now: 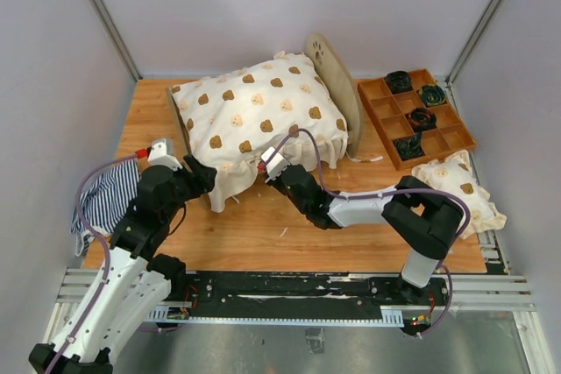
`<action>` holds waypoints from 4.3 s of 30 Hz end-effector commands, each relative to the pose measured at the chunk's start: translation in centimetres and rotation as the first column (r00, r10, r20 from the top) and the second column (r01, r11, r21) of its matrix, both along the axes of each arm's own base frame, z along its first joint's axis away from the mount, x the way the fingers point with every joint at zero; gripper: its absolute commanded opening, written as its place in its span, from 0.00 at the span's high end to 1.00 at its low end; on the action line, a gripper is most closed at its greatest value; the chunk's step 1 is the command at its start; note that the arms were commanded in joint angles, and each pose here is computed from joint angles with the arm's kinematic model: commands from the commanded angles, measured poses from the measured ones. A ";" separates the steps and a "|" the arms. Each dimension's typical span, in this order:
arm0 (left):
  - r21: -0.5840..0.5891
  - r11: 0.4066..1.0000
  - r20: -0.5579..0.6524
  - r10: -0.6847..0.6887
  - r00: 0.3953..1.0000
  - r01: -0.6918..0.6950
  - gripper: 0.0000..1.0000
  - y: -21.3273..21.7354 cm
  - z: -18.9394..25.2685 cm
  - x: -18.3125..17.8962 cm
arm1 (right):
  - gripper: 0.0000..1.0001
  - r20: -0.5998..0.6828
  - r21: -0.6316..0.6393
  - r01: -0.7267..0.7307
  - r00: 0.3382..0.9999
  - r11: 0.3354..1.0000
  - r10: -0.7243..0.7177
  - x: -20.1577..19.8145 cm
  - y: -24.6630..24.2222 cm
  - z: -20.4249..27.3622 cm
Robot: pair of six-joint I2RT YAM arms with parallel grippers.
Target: Set up the pet bed
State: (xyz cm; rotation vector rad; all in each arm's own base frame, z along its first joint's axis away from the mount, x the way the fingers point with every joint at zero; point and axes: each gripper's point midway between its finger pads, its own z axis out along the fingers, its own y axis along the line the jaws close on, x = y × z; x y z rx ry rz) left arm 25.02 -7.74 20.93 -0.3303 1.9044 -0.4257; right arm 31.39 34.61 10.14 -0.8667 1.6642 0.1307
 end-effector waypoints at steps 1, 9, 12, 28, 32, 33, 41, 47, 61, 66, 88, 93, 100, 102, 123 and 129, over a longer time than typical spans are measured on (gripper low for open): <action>-0.084 0.995 -0.032 -0.047 0.998 0.044 0.35 -1.3 -1.9 -0.7 | 0.81 0.099 0.052 0.060 0.993 0.997 -0.065 2.0 -0.2 2.8; -0.145 0.989 -0.079 -0.025 0.997 0.013 0.34 -1.5 -4.3 -1.1 | 1.00 0.102 0.116 -0.071 0.993 0.991 0.059 -0.5 -0.8 3.8; -0.156 0.988 -0.097 -0.017 0.995 0.002 0.34 -1.6 -5.3 -1.0 | 1.00 0.100 0.124 -0.110 0.990 0.986 0.098 -1.1 -0.7 3.9; -0.057 0.989 -0.084 0.130 0.988 -0.135 1.00 1.2 -5.3 0.2 | 1.00 0.094 0.138 -0.081 0.993 0.987 0.068 -1.6 -5.2 3.6; -0.033 0.984 -0.070 0.172 0.983 -0.175 1.00 2.1 -5.0 0.2 | 1.00 0.086 0.177 -0.039 0.996 0.983 0.024 -1.2 -6.8 3.9; -0.029 0.983 -0.066 0.180 0.982 -0.182 1.00 2.3 -4.8 0.2 | 1.00 0.085 0.186 -0.029 0.996 0.982 0.014 -1.1 -7.1 4.1; -0.011 0.979 -0.054 0.201 0.978 -0.202 1.00 2.9 -4.6 0.2 | 1.00 0.096 0.252 0.012 0.995 0.968 -0.038 -0.4 -8.9 5.5; -0.007 0.975 -0.042 0.221 0.974 -0.221 1.00 3.3 -4.4 0.1 | 1.00 0.074 0.278 0.052 0.994 0.959 -0.075 0.2 -9.8 5.4; 0.014 0.961 -0.032 0.275 0.961 -0.275 1.00 4.4 -4.4 0.0 | 1.00 0.057 0.359 0.131 0.985 0.924 -0.162 1.5 -11.6 6.6; 0.015 0.958 -0.031 0.288 0.957 -0.288 1.00 4.7 -4.4 0.0 | 1.00 0.056 0.372 0.192 0.972 0.908 -0.228 1.9 -12.9 6.6; -0.071 0.953 -0.007 0.295 0.955 -0.295 0.53 4.3 -2.3 -0.2 | 0.55 -0.182 0.432 0.049 0.983 0.901 0.034 -1.7 -8.1 5.2; -0.093 0.964 0.065 0.257 0.964 -0.250 0.45 3.8 1.1 0.0 | 0.55 -0.159 0.448 0.009 0.985 0.894 0.070 -2.5 -6.5 6.7; -0.037 0.966 0.106 0.260 0.960 -0.257 0.39 4.4 2.5 0.3 | 0.55 -0.086 0.446 -0.037 0.993 0.894 0.084 -3.8 -3.3 8.2; -0.012 0.970 0.118 0.241 0.963 -0.241 0.33 4.3 2.9 0.5 | 0.56 -0.046 0.453 -0.093 0.991 0.887 0.127 -4.6 -1.5 8.9; 0.118 0.979 0.225 0.137 0.965 -0.167 0.10 4.9 3.4 -1.6 | 0.51 0.056 0.261 0.004 0.998 0.965 -0.019 -1.6 5.1 5.0; 0.113 0.982 0.218 0.122 0.968 -0.150 0.10 4.5 3.1 -1.6 | 0.60 0.085 0.210 0.058 0.993 0.976 -0.077 -0.3 4.8 4.0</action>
